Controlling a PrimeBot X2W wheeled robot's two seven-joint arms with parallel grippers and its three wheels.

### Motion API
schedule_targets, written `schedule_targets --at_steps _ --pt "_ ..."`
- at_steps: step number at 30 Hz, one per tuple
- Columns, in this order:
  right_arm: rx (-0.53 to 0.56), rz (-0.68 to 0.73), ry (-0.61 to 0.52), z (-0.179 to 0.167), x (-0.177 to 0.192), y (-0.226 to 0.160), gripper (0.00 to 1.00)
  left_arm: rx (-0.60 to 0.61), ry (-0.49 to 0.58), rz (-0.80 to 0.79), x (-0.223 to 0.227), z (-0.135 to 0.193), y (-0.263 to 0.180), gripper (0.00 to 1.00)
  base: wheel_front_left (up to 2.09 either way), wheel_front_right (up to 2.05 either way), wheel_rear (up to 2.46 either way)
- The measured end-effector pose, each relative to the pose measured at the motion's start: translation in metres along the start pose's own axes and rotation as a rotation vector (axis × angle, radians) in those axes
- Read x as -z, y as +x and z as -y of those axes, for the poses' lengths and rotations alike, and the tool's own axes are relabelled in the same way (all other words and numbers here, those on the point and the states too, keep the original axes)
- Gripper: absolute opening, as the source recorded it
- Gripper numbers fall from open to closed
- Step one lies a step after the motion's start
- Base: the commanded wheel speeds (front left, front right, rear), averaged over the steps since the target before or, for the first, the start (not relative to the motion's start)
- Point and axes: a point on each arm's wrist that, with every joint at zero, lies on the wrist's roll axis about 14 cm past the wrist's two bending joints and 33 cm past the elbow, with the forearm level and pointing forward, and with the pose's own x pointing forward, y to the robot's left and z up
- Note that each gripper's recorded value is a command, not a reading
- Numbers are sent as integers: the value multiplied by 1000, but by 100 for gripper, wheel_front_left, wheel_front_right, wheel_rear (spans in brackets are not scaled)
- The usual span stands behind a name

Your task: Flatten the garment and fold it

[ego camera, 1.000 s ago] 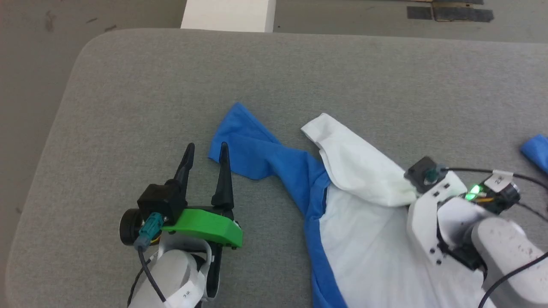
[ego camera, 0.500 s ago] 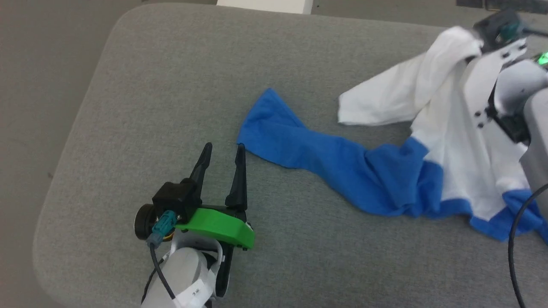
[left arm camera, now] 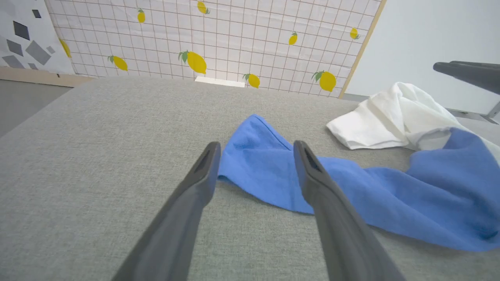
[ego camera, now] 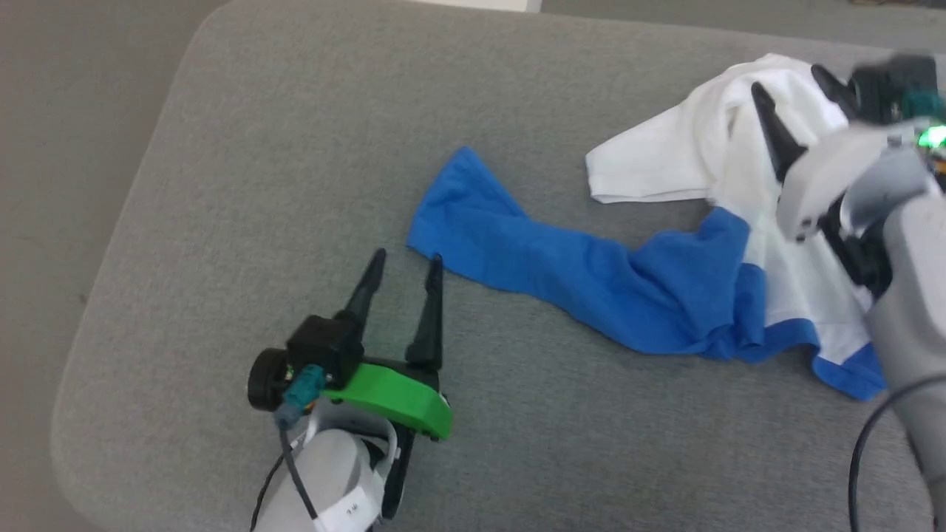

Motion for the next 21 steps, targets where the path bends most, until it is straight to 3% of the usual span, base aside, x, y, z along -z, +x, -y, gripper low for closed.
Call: schedule_targets --at_steps 10,16,17,21 --pt "146 346 118 14 -32 -111 100 291 22 -49 18 82 -4 100 0 0 0" --pt "289 343 206 23 -10 -173 100 542 103 -185 46 144 -10 100 0 0 0" --pt "373 317 246 35 6 -205 100 652 172 -301 67 170 -14 100 0 0 0" --pt "428 306 269 44 14 -226 100 706 247 -414 86 179 -15 100 0 0 0"
